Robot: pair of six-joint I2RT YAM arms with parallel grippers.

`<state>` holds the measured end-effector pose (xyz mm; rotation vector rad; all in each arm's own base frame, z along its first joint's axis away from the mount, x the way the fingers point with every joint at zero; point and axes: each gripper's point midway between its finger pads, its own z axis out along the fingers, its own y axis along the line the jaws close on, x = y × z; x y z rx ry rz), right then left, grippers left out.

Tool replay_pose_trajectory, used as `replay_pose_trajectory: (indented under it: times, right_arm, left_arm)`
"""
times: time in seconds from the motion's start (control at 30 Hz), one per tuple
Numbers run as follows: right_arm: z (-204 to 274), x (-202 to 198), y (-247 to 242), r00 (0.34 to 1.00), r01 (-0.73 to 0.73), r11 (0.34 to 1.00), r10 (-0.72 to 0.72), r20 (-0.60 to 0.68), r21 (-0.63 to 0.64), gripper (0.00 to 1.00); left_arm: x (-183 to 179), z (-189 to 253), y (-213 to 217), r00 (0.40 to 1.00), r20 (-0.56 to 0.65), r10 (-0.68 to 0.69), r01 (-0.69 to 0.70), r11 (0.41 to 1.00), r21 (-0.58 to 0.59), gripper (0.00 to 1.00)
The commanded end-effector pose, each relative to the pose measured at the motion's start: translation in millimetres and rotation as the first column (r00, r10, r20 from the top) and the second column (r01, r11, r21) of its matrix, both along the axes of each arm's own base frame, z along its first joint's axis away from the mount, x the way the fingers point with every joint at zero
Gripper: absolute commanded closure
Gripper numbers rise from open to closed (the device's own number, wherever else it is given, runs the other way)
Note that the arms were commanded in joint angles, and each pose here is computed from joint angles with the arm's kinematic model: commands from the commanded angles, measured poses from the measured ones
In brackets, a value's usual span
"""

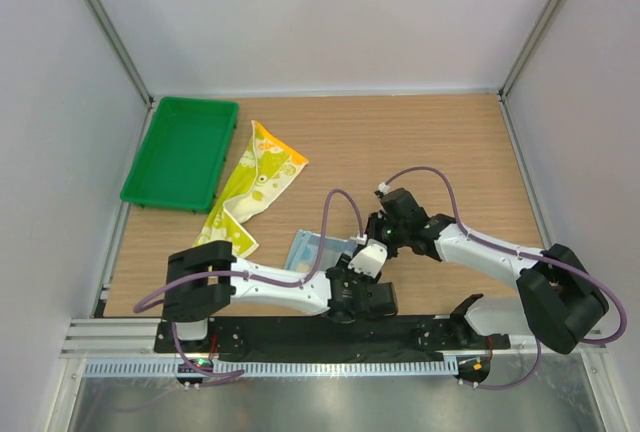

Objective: Roll the towels
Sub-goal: Roll the towel

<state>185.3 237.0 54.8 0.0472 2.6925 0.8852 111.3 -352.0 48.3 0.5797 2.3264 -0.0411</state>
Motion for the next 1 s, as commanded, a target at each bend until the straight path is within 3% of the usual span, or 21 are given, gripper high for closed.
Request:
replay_pose_trajectory:
  times: [0.0, 0.1, 0.3, 0.37, 0.43, 0.47, 0.57, 0.67, 0.77, 0.9, 0.97]
  right_arm:
    - [13, 6, 9, 1.0, 0.01, 1.0, -0.01, 0.007, 0.028, 0.98]
    - [15, 5, 9, 1.0, 0.01, 1.0, -0.01, -0.002, 0.026, 0.98]
    - [17, 3, 5, 1.0, 0.011, 1.0, -0.011, -0.009, 0.005, 0.97]
    - [17, 4, 4, 1.0, 0.014, 1.0, -0.014, -0.009, -0.006, 0.92]
    - [16, 6, 2, 1.0, 0.016, 1.0, -0.016, -0.003, -0.018, 0.78]
    - [15, 7, 1, 1.0, 0.017, 0.999, -0.017, 0.002, -0.028, 0.64]
    - [21, 15, -1, 0.999, 0.015, 0.998, -0.013, 0.034, -0.064, 0.42]
    - [33, 27, -6, 0.998, 0.028, 0.994, -0.021, 0.065, -0.108, 0.29]
    - [49, 45, -13, 0.992, 0.075, 0.988, -0.06, 0.112, -0.135, 0.24]
    - [72, 64, -19, 0.98, 0.125, 0.98, -0.098, 0.174, -0.152, 0.22]
    - [77, 66, -21, 0.977, 0.135, 0.98, -0.106, 0.186, -0.149, 0.22]
  left_arm:
    - [5, 6, -9, 0.997, 0.067, 0.024, -0.023, 1.0, -0.01, 0.49]
    - [4, 4, -11, 0.996, 0.083, 0.018, -0.019, 1.0, 0.004, 0.58]
    - [6, 11, -4, 0.995, 0.099, 0.026, -0.026, 1.0, -0.001, 0.87]
    - [4, 19, -6, 0.996, 0.084, 0.021, -0.019, 0.999, -0.033, 0.94]
    - [0, 20, -9, 0.998, 0.061, 0.007, -0.003, 0.998, -0.066, 0.99]
    - [-5, 25, -13, 1.0, 0.023, -0.004, 0.006, 0.994, -0.111, 1.0]
    - [-14, 22, -19, 0.998, -0.062, -0.015, 0.001, 0.975, -0.222, 1.0]
    - [-23, 14, -17, 0.99, -0.137, -0.019, -0.02, 0.96, -0.28, 1.0]
    - [-23, 15, -16, 0.98, -0.197, -0.01, -0.06, 0.936, -0.347, 1.0]
    - [-16, 22, -16, 0.953, -0.303, -0.006, -0.148, 0.863, -0.484, 1.0]
    - [-14, 11, -5, 0.933, -0.359, 0.005, -0.195, 0.846, -0.496, 1.0]
